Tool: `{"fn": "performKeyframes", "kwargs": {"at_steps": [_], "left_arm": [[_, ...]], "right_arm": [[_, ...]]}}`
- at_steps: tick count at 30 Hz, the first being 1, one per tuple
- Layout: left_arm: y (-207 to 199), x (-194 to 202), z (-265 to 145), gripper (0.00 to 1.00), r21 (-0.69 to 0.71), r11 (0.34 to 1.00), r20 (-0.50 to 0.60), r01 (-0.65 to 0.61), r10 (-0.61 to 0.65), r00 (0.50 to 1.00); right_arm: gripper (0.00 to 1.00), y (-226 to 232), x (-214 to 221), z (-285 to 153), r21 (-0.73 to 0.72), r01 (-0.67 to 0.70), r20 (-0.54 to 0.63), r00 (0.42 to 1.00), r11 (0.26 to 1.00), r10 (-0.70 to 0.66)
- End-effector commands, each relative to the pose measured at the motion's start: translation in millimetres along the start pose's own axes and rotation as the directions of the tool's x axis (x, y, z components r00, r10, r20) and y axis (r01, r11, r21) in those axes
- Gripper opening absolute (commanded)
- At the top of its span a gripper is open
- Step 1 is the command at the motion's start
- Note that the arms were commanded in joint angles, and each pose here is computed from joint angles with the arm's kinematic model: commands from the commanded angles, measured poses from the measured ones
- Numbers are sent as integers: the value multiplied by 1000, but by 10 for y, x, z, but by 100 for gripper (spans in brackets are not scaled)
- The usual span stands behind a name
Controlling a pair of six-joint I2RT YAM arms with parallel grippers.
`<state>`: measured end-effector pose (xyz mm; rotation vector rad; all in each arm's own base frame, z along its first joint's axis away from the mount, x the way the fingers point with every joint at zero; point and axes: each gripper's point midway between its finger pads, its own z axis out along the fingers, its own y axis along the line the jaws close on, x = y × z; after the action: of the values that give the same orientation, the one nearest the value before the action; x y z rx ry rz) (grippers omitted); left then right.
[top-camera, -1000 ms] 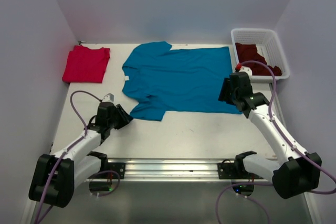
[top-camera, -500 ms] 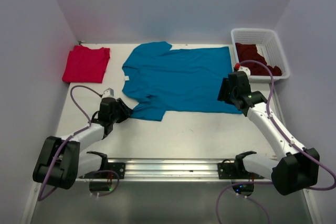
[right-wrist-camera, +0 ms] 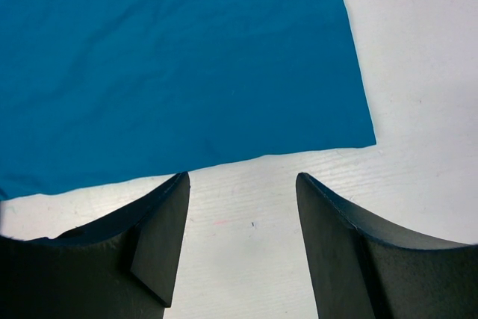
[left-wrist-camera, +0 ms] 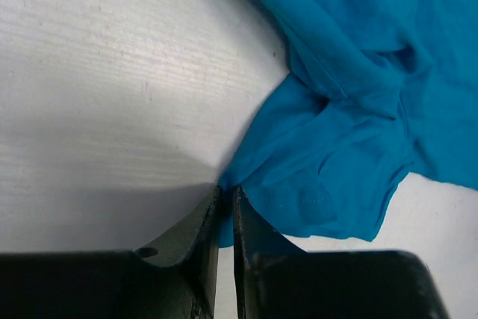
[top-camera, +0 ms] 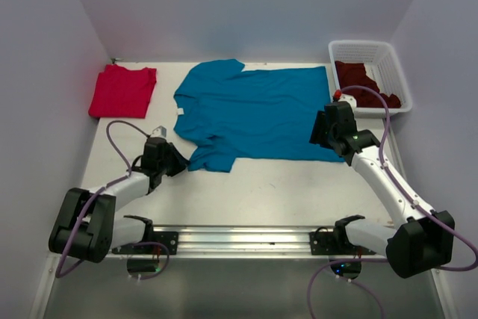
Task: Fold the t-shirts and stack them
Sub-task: Flatten the tshirt out
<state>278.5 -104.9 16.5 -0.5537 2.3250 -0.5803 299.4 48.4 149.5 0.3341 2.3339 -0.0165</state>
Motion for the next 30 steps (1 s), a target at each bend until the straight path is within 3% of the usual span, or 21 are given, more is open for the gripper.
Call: {"fn": "performKeyframes", "kwargs": {"at_steps": [1, 11, 20, 22, 30], "left_arm": [[-66, 14, -96, 14, 10, 1000, -35, -20, 20, 999], [-299, -167, -396, 0, 53, 998, 0, -18, 18, 1000], [-447, -296, -598, 0, 75, 997, 20, -27, 26, 999], [-534, -432, -702, 0, 87, 995, 66, -40, 34, 997], [-725, -758, -1050, 0, 86, 994, 163, -73, 58, 985]], "right_arm": [[63, -38, -41, 18, 31, -1, 20, 1000, 1000, 1], [63, -328, 144, 159, 220, -34, -28, 999, 975, 41], [74, -610, 439, 376, 394, -66, -92, 990, 917, 110], [75, -676, 512, 429, 435, -68, -112, 985, 898, 129], [71, -927, 694, 532, 528, -110, -110, 974, 842, 196]]}}
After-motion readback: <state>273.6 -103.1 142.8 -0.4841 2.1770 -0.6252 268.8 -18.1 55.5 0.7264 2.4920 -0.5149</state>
